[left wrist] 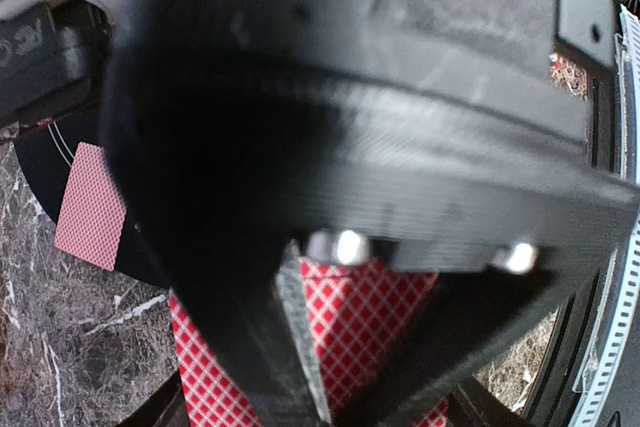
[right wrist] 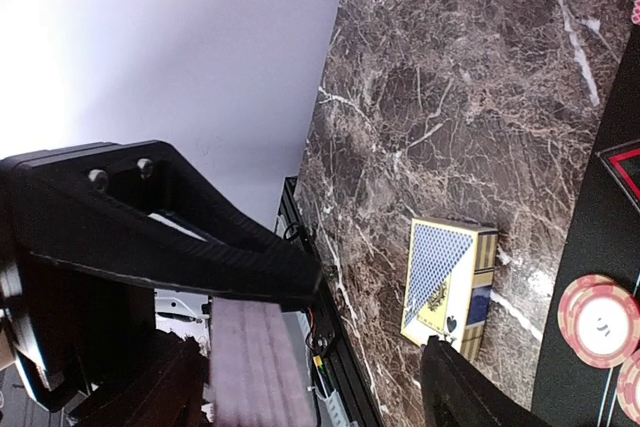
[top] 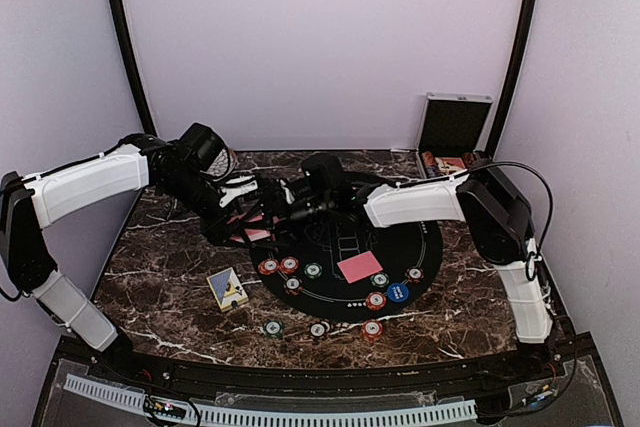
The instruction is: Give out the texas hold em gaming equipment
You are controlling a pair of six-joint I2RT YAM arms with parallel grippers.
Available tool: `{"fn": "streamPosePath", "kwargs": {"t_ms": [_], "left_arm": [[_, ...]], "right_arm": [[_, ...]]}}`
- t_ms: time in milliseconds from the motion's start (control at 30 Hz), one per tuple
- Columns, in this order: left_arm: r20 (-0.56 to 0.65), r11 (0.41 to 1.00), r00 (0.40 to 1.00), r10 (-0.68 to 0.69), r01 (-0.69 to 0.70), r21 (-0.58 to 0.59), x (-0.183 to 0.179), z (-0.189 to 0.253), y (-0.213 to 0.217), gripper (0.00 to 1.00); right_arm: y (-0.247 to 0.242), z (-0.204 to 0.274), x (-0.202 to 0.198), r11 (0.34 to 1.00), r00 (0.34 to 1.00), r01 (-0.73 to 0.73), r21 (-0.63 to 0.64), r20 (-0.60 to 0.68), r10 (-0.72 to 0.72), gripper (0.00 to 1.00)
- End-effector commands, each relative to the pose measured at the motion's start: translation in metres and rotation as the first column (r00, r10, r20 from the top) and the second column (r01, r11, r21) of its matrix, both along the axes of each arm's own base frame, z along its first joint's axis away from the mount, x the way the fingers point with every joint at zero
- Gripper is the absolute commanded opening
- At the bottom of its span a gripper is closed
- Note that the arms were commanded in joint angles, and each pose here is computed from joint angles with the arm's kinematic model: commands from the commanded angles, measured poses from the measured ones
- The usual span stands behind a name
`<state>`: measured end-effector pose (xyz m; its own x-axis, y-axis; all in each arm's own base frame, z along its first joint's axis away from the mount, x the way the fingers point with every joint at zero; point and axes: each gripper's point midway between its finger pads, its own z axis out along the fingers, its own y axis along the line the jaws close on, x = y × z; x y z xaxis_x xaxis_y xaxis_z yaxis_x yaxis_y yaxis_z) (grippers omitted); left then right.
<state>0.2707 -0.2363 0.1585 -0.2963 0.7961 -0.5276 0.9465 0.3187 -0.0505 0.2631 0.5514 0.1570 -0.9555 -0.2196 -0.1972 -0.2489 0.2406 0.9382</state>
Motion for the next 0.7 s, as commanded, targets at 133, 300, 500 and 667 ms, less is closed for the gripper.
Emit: {"fn": "streamPosePath", "kwargs": {"t_ms": [133,300,500,667], "left_arm": [[0.034,0.998,0.999,-0.004,0.006,-0.055,0.0,0.026,-0.004,0.0],[0.036,0.998,0.999,-0.005,0.007,-0.055,0.0,0.026,-0.005,0.0],[0.038,0.999,0.999,-0.004,0.006,-0.051,0.0,0.025,-0.004,0.0],[0.041,0.999,0.999,-0.004,0.006,-0.05,0.001,0.026,-0.004,0.0]], "right_arm": [[-0.006,-0.011,0.004,1.0,1.0,-0.009,-0.024,0.0,0.009,0.75],[-0.022,-0.015,0.012,0.998,1.0,0.018,-0.055,0.016,-0.017,0.73],[-0.035,-0.01,0.016,0.998,0.999,0.031,-0.063,0.028,-0.029,0.66],[-0.04,-0.002,0.016,0.998,0.999,0.03,-0.054,0.039,-0.028,0.6]]}}
